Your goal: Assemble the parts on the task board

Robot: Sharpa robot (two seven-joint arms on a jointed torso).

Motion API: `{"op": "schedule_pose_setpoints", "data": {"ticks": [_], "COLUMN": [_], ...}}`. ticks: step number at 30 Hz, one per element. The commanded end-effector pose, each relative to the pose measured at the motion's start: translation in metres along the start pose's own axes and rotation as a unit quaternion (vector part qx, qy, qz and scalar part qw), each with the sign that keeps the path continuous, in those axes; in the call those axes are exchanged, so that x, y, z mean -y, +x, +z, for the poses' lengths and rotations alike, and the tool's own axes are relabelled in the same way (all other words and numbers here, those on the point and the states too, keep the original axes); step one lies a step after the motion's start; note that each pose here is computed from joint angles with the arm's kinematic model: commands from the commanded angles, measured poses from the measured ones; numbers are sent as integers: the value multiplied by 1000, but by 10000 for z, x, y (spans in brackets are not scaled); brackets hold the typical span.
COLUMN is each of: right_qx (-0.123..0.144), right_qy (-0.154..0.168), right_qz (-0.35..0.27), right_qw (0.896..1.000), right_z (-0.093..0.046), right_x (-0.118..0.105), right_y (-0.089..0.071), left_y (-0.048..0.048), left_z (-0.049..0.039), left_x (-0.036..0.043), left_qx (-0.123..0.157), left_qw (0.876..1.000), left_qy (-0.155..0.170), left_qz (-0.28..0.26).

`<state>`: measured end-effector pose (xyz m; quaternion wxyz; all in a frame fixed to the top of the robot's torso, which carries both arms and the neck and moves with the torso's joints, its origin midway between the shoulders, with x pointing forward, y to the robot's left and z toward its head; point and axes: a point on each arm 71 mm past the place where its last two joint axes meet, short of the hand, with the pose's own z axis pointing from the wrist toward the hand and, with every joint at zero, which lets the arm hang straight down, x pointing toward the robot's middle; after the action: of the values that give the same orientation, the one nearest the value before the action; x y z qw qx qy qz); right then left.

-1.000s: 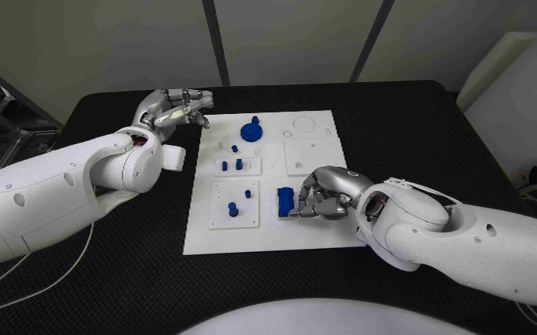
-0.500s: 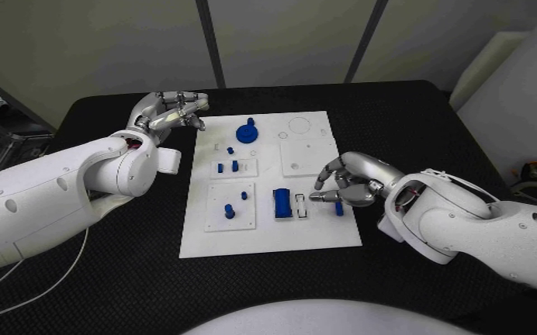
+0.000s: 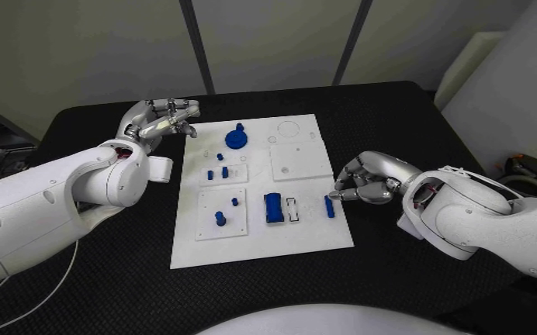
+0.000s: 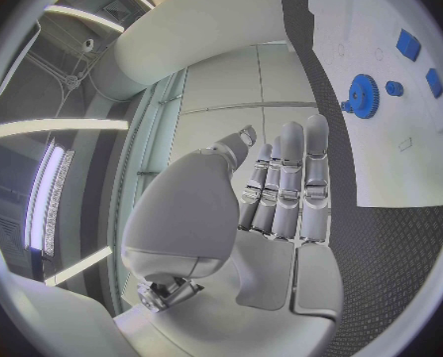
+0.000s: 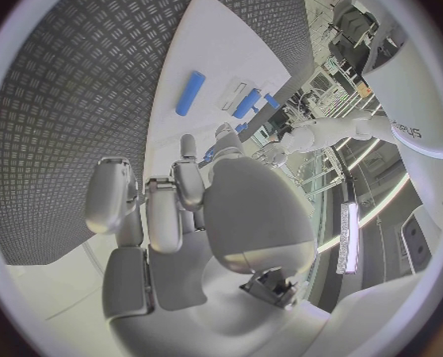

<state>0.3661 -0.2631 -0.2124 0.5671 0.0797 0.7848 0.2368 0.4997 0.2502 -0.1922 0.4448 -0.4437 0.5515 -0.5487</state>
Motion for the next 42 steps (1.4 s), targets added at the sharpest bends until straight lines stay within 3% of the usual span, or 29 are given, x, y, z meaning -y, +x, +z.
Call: {"op": "schedule_pose_setpoints", "data": {"ticks": [1,6,19,28,36,42], "right_qx": [-23,-44,-44,-30,-36,-41], "right_qy": [24,33,28,20,18,5], "right_qz": [-44,-62,-82,-88,-94,-131], "right_qw": [998,997,995,995,995,990], "right_z": [-9,-9,60,129,191,231], "right_x": [32,37,-3,-67,-106,-168], "right_y": [33,107,219,266,323,375], "left_y": [14,23,16,16,20,9], "left_z": [6,6,-2,-2,-3,-7], "left_x": [10,4,0,-2,-2,-2], "left_qx": [-6,-7,-6,-7,-8,-8], "left_qw": [1000,1000,1000,1000,1000,1000], "left_qy": [3,3,3,3,3,2], "left_qz": [-3,-3,-3,-3,-4,-3]}}
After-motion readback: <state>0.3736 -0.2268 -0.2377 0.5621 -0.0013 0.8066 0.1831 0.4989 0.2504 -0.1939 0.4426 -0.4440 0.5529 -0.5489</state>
